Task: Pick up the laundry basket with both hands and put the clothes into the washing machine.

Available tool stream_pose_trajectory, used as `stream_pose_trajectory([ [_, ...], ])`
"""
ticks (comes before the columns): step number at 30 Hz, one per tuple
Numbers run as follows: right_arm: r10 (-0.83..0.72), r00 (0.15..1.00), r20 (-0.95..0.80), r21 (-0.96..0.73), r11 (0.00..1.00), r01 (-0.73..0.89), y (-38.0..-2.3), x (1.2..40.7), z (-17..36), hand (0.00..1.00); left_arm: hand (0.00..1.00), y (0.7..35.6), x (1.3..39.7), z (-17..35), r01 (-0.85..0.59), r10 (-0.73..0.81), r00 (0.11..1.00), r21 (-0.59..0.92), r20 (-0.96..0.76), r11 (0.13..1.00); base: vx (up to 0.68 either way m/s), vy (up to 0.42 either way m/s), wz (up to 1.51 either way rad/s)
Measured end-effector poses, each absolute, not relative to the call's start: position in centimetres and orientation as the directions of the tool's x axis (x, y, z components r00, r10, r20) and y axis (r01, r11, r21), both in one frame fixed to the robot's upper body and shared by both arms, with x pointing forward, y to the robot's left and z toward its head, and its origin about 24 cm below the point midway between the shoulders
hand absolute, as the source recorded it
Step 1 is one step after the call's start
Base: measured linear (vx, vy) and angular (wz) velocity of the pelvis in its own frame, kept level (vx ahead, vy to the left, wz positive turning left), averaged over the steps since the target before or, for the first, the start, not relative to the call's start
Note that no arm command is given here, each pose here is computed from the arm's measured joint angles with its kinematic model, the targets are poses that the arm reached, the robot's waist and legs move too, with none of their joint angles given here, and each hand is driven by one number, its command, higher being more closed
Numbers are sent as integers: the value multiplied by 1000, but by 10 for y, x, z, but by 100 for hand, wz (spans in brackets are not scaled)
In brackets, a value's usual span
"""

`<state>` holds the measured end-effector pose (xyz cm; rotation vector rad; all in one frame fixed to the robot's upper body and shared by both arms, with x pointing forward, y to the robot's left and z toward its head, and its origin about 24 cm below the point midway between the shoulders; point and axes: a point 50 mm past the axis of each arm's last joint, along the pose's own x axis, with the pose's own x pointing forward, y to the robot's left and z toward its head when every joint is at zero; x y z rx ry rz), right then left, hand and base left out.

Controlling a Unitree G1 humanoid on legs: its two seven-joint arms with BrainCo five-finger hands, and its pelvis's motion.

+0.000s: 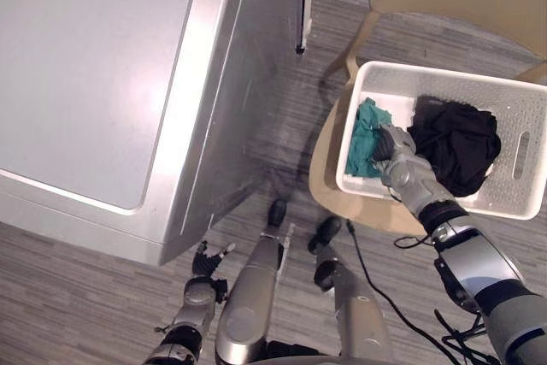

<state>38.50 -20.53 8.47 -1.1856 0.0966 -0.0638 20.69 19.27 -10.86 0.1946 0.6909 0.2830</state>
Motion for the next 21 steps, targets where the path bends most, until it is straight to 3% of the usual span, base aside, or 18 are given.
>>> stream_pose_trajectory([
  [3, -125, 992, -22, -817, 574, 54, -203, 375, 81, 100, 0, 196, 205, -109, -193, 326, 727, 276, -605, 942, 3, 31, -14],
  [7, -138, 990, 18, -662, 741, 116, -197, 364, 81, 100, 0, 204, 196, -112, -228, 355, 700, 277, -619, 933, 20, 30, -17],
  [11, -190, 978, 90, -354, 911, 210, -194, 341, 86, 100, 0, 213, 179, -119, -248, 371, 659, 276, -654, 929, 9, 40, -16],
  [17, -216, 976, -10, 44, 975, 217, -182, 290, 47, 100, 0, 232, 133, -135, -289, 414, 534, 301, -738, 909, 74, 39, -15],
  [21, -153, 985, 75, 186, 973, 137, -165, 272, 60, 100, 0, 231, 112, -143, -303, 409, 477, 291, -778, 908, 71, 58, -29],
])
